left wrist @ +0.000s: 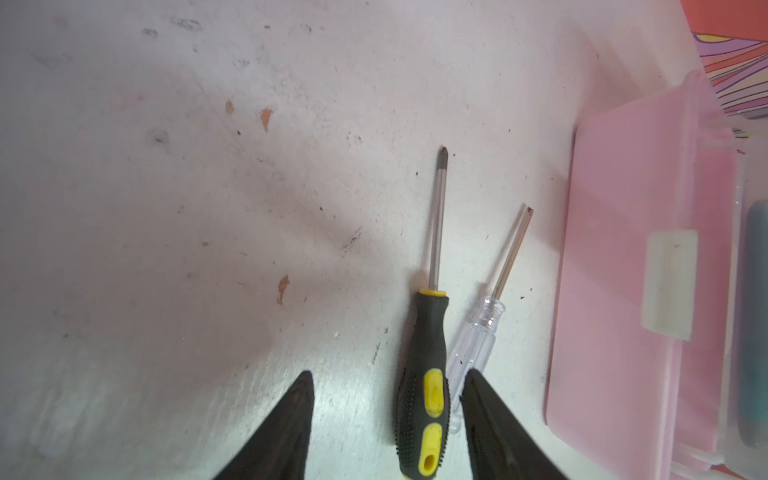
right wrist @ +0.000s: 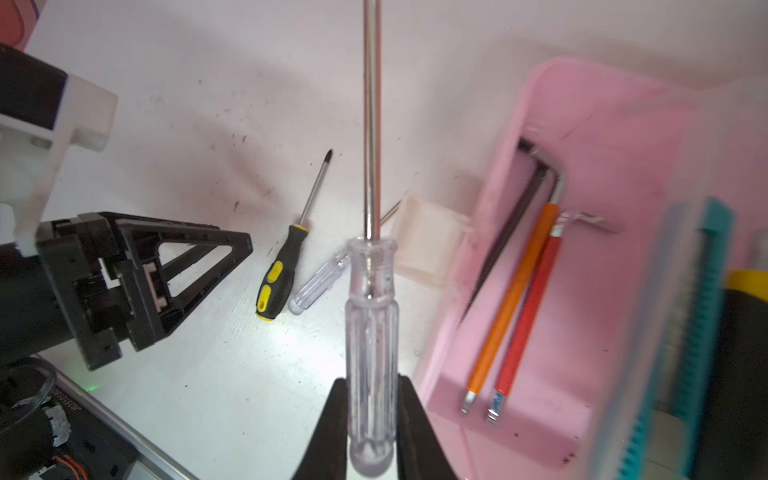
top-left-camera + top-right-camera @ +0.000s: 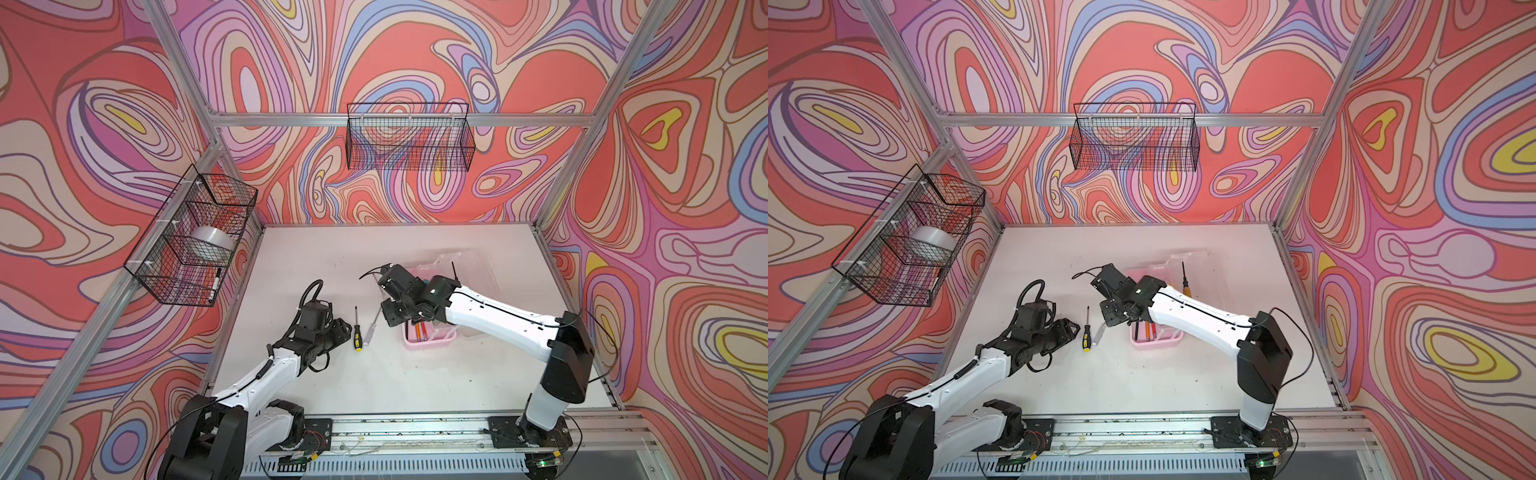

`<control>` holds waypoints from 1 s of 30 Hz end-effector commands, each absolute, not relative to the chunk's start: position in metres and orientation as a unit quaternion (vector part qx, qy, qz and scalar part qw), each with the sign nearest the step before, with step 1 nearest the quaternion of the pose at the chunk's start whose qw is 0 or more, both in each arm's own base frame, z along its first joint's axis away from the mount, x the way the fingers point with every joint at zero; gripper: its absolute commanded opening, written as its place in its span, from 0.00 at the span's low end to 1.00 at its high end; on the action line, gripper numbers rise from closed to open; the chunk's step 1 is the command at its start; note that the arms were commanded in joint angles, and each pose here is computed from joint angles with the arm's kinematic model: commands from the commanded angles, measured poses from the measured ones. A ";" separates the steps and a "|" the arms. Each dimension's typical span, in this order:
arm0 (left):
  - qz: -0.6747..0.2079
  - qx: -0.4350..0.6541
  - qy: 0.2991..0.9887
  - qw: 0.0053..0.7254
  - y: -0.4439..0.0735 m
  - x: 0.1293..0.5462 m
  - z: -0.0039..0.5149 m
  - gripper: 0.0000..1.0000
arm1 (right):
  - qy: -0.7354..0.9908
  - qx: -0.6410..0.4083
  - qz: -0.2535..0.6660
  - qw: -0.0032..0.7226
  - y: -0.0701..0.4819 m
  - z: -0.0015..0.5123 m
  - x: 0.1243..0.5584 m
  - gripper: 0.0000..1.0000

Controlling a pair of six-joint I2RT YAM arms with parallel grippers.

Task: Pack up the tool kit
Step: 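Lift the clear-handled screwdriver with the right gripper and lower it into the box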

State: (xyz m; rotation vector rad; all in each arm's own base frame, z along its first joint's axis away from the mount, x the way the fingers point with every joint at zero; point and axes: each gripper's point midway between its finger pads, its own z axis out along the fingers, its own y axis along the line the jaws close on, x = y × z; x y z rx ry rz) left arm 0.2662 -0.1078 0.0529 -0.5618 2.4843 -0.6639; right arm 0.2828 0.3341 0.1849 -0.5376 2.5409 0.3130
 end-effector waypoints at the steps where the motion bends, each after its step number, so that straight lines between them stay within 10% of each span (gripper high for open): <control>1: -0.252 -0.197 0.910 0.264 -0.111 0.276 0.064 0.58 | 0.947 -0.150 0.031 0.283 0.261 0.201 0.304 0.00; 10: -0.252 -0.194 0.911 0.262 -0.113 0.279 0.065 0.58 | 0.960 -0.069 -0.036 0.268 0.150 0.192 0.312 0.00; 30: -0.255 -0.195 0.914 0.247 -0.117 0.284 0.058 0.58 | 0.963 -0.047 -0.063 0.259 0.119 0.181 0.306 0.00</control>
